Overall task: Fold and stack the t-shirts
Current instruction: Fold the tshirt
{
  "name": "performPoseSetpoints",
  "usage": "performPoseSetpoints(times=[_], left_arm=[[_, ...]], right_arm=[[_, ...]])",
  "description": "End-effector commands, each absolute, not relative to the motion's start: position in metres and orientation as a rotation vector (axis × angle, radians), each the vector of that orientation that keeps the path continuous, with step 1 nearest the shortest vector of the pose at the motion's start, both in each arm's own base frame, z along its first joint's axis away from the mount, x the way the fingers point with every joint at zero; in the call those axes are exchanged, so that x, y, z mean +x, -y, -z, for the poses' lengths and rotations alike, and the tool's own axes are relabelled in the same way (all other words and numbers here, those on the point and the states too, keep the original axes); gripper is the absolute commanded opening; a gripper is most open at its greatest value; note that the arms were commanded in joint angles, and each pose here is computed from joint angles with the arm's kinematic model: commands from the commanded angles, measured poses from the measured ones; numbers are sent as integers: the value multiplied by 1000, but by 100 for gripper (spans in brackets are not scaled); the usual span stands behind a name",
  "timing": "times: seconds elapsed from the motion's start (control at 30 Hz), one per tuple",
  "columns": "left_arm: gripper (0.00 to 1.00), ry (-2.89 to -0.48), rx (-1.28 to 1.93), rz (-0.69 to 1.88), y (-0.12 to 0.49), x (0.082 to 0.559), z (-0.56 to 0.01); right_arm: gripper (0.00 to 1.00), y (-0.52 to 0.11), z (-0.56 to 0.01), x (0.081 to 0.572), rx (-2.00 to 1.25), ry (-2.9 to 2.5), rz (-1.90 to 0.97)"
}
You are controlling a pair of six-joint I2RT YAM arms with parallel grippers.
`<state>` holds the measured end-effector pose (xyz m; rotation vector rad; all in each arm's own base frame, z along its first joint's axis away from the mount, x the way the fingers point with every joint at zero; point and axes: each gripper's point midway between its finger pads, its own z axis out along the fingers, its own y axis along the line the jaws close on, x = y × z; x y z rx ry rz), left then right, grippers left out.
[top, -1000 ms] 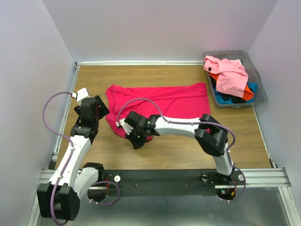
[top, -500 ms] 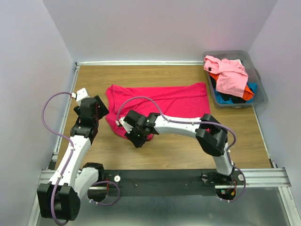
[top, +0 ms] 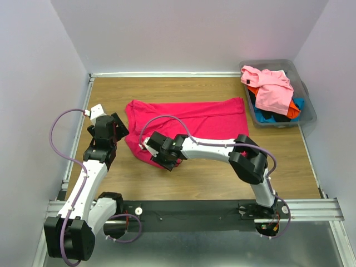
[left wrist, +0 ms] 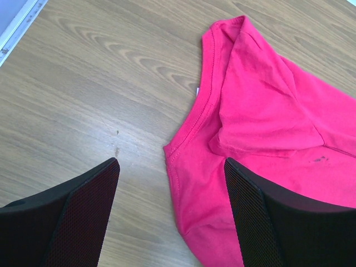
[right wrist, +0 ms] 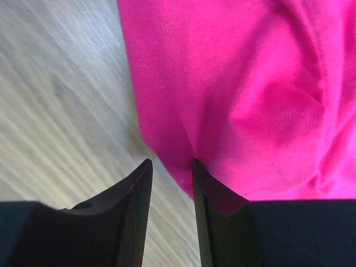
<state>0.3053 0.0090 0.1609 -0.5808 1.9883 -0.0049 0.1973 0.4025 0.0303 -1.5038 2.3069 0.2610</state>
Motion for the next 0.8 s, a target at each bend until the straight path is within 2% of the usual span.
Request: performPoseSetpoints(times=[0.0, 0.1, 0.17, 0.2, 0.23, 0.33, 0.67, 0.73, 0.77], left_arm=[[84, -1964, -606, -6, -14, 305, -161], [84, -1963, -605, -5, -14, 305, -162], [84, -1963, -605, -5, -14, 305, -161], [84, -1963, -605, -5, -14, 306, -161], [84, -1963, -605, -5, -14, 305, -161], [84, -1964, -607, -7, -14, 305, -161], [84, -1964, -603, 2, -14, 307, -160], [84, -1963, -602, 6, -14, 307, -161], [84, -1962, -601, 6, -14, 307, -162]], right_arm=[[42, -398, -13, 202, -1556, -2302, -180], [41, -397, -4, 196, -1592, -2317, -199], [35, -397, -2, 194, -1600, -2324, -208], [27, -397, -3, 193, -1603, -2324, -218], [12, -399, -5, 192, -1605, -2320, -234], [1, -410, -24, 183, -1604, -2313, -353], [1, -446, -73, 134, -1672, -2330, -829], [7, -452, -80, 131, -1666, -2324, -895], [23, -456, -87, 129, -1662, -2316, -946]])
